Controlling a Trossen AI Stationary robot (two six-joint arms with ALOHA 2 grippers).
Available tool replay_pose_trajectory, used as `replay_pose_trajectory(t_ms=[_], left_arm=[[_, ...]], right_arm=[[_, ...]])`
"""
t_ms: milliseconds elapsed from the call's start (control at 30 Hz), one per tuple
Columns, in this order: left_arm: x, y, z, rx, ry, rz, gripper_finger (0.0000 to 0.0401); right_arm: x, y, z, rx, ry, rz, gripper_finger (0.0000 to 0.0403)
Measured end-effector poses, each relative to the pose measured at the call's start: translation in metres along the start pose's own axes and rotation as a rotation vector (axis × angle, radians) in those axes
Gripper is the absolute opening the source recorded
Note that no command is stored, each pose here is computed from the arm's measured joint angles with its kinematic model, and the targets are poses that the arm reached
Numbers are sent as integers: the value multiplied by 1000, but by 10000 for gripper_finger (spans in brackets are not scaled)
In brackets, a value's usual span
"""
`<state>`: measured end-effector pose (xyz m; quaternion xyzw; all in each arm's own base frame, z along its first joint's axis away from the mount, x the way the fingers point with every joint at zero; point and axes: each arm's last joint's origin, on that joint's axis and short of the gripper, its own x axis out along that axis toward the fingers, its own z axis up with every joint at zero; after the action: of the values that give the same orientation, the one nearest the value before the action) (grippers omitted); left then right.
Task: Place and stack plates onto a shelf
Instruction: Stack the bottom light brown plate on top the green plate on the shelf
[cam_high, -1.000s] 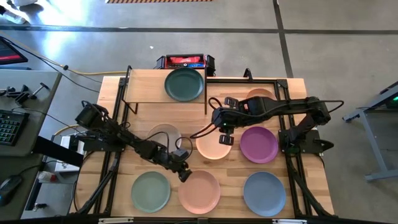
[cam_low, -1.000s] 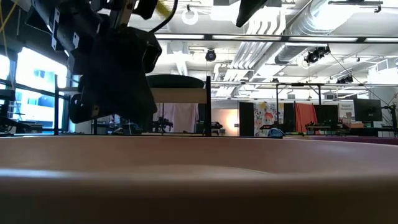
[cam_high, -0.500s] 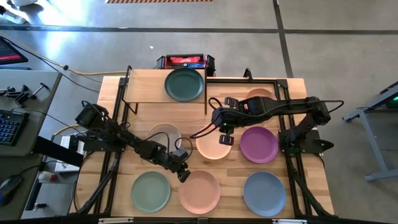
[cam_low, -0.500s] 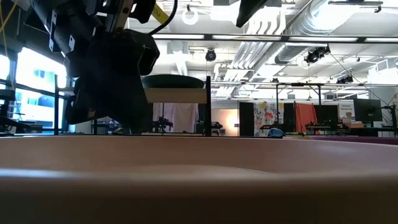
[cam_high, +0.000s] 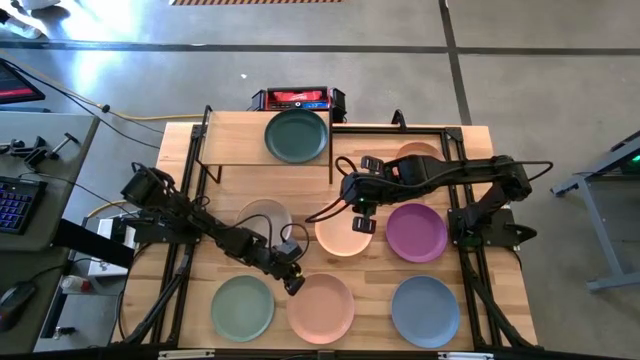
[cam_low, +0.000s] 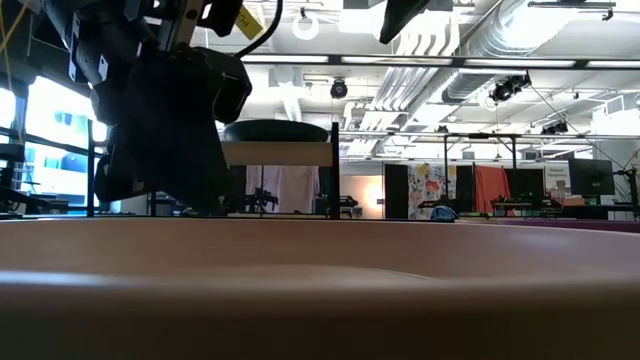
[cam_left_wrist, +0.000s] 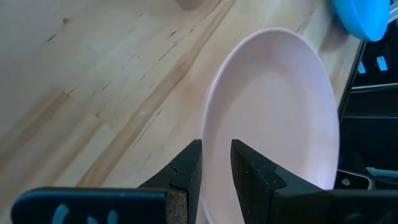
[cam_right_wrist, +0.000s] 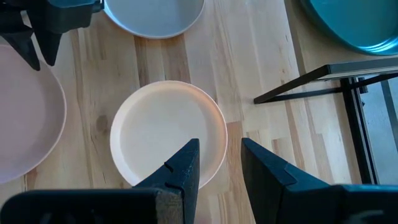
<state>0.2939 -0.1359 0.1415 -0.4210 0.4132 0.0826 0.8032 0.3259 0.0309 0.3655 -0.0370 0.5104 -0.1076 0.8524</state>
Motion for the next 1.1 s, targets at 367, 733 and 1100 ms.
replay_pose_trajectory(t_ms=[367, 733, 1100], left_arm=[[0, 2, -1, -9, 5, 18, 74], [0, 1, -1, -20, 21, 11, 74], [0, 0, 0, -4, 17, -8, 74]], right_arm=[[0, 0, 0, 0, 0, 0, 97], [0, 0, 0, 0, 0, 0, 97], [0, 0, 0, 0, -1, 0, 97]])
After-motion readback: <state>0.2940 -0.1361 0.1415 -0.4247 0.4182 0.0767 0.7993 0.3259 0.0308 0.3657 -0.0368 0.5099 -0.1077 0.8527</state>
